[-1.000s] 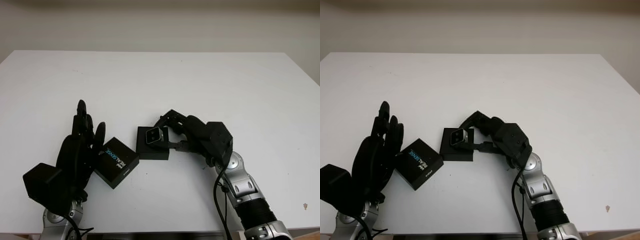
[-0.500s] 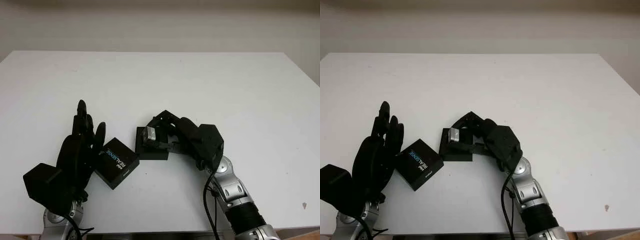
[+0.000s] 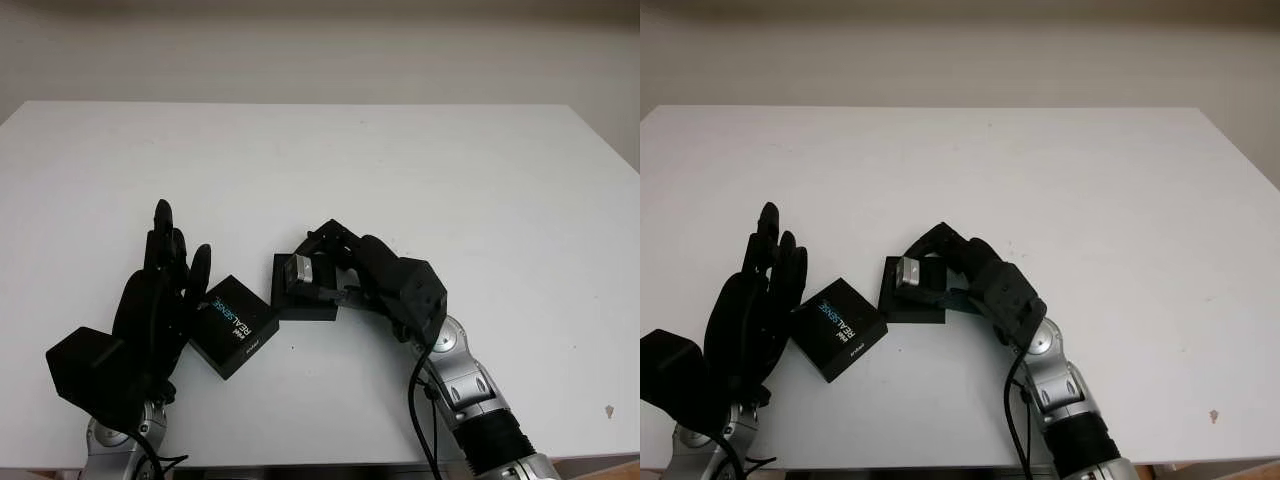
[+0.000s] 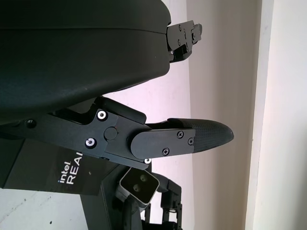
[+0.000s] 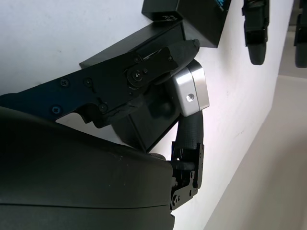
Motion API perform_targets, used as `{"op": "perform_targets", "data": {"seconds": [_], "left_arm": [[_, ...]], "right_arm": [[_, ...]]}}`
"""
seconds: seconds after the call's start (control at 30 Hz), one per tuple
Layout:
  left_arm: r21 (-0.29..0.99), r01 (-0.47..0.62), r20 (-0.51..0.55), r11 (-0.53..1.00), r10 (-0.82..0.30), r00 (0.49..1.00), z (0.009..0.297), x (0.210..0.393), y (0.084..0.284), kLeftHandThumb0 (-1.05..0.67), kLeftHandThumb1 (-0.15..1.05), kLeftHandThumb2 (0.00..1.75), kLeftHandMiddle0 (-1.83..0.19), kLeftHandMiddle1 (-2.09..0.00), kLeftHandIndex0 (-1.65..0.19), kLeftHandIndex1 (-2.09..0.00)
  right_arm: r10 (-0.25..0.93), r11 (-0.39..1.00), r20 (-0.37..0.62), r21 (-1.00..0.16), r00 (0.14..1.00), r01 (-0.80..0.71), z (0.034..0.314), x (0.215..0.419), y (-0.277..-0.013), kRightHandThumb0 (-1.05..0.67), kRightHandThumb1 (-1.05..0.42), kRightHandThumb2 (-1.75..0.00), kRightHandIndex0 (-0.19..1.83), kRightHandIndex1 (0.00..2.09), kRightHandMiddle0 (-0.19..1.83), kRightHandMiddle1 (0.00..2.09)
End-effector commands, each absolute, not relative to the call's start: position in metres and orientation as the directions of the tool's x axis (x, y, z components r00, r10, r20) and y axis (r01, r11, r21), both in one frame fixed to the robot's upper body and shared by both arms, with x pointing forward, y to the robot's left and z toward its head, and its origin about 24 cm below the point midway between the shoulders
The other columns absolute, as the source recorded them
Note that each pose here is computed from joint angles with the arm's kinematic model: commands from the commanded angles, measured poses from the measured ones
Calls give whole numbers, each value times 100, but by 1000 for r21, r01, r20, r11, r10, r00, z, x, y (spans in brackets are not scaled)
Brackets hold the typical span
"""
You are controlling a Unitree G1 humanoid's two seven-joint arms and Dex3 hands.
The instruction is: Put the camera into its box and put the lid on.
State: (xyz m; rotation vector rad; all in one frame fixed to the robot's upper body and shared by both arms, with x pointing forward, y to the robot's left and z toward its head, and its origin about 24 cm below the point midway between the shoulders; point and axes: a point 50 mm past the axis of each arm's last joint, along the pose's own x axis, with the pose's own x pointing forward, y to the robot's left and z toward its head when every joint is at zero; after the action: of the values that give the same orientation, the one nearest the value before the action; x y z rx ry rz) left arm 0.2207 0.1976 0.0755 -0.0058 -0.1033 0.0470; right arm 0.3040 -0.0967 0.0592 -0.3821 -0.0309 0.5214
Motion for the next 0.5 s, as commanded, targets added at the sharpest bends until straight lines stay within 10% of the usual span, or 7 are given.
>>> {"op": "perform_targets", "data": {"seconds": [0.0, 0.27, 0.47], "left_arm": [[-10, -50, 90, 999, 51, 995, 73, 218, 199, -74, 105, 45, 18, -5, 18, -5], [-10, -50, 88, 999, 51, 995, 74, 217, 201, -75, 105, 45, 19, -5, 18, -5], [-10, -49, 88, 999, 50, 995, 74, 216, 203, -74, 105, 45, 19, -5, 18, -5]], "right_arm": [[504, 772, -76, -406, 860, -489, 62, 302, -99, -54, -96, -5, 17, 3, 13, 151], [526, 702, -21, -553, 850, -448, 81, 296, -108, -58, -93, -5, -7, 2, 8, 44], [562, 665, 26, -608, 827, -433, 95, 291, -113, -61, -92, -5, -17, 1, 4, 26]]}}
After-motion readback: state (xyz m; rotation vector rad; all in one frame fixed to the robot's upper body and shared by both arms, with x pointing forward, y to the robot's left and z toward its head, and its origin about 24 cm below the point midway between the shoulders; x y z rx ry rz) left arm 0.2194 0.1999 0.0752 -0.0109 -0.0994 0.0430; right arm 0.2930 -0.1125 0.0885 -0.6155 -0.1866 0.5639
